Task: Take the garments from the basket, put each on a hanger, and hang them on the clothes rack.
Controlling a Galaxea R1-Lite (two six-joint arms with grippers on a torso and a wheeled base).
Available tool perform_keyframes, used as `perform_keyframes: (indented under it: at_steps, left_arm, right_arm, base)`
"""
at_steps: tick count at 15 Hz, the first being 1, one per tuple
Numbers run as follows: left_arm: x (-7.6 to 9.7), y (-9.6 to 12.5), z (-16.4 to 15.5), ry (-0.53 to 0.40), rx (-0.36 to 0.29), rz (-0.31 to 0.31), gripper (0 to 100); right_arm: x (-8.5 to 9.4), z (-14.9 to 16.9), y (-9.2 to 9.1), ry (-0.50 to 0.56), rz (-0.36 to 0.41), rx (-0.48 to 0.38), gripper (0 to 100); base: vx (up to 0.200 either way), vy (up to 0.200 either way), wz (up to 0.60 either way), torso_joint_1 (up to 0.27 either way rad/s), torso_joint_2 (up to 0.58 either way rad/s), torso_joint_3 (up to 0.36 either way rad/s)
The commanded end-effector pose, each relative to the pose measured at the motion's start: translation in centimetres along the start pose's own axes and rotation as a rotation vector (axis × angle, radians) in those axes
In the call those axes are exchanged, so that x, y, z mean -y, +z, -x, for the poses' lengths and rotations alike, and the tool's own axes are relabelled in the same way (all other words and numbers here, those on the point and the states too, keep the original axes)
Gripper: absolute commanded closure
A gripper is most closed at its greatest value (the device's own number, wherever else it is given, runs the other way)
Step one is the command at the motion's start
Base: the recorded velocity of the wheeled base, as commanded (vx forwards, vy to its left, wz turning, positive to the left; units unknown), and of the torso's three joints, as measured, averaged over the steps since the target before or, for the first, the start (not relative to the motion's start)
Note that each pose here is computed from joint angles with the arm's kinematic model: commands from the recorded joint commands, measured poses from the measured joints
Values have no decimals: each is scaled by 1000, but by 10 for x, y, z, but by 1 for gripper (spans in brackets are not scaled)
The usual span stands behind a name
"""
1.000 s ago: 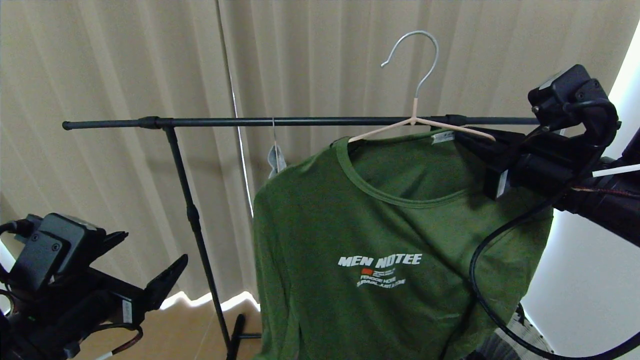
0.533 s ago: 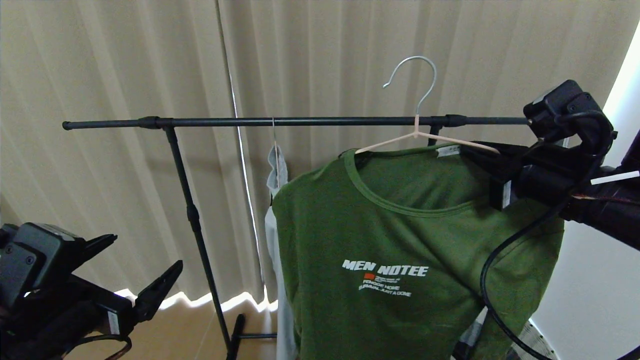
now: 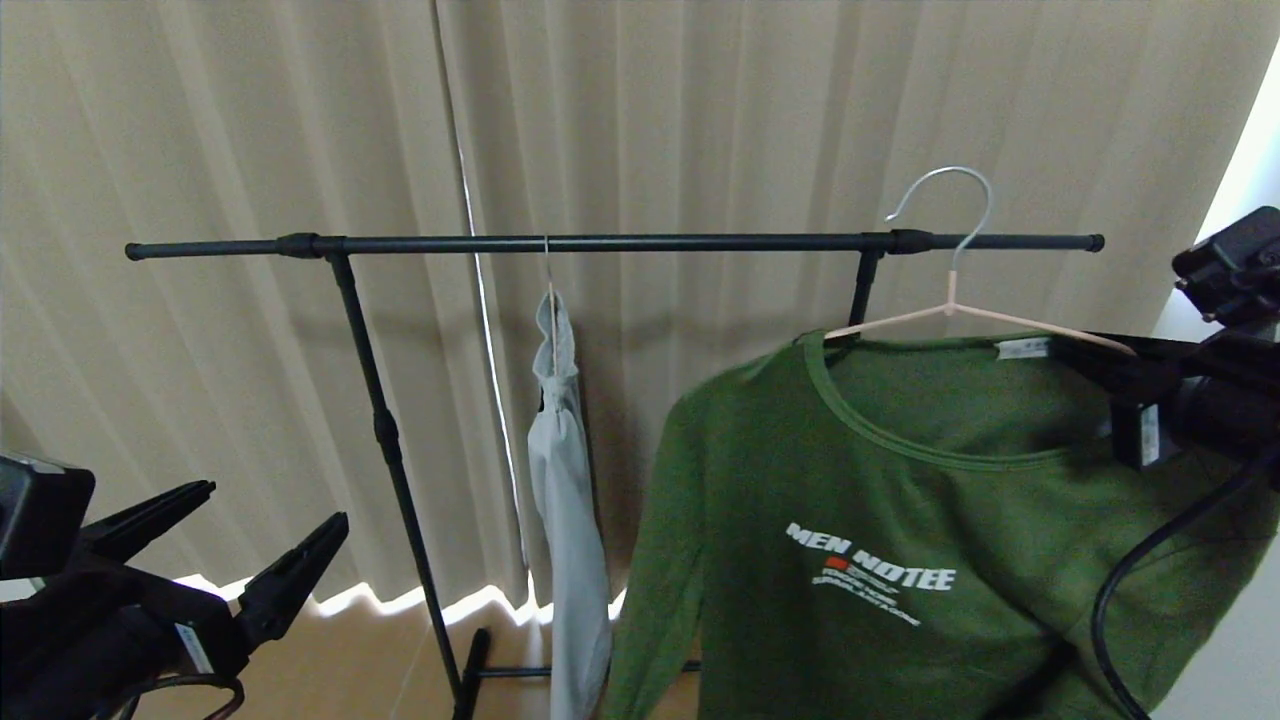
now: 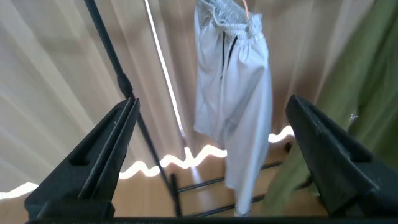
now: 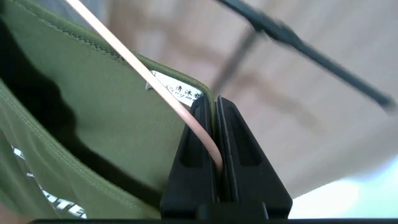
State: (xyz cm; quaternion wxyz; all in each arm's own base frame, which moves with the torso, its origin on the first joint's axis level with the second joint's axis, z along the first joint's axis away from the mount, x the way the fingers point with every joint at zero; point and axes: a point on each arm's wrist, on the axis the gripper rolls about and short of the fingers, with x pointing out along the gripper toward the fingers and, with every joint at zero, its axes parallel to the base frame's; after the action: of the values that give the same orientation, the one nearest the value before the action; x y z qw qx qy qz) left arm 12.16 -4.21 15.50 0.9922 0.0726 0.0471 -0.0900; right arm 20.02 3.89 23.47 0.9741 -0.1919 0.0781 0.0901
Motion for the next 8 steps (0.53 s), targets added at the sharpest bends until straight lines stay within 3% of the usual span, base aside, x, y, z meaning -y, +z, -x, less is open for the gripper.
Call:
perform_keyframes:
  at_steps: [1, 3, 8]
  left_arm:
    - [0, 3, -1, 1, 9, -19, 0]
    - [0, 1, -1, -2, 0, -79, 0]
    - [0, 1, 0, -11, 9, -79, 0]
  right_arm:
    - [17, 23, -5, -87, -16, -20, 100]
    - [25, 30, -14, -130, -29, -91, 100]
    - [32, 36, -22, -243, -37, -213, 100]
  base:
    - [0, 0, 0, 0, 0, 0]
    - [0, 0, 0, 0, 0, 0]
    - [0, 0, 0, 0, 0, 0]
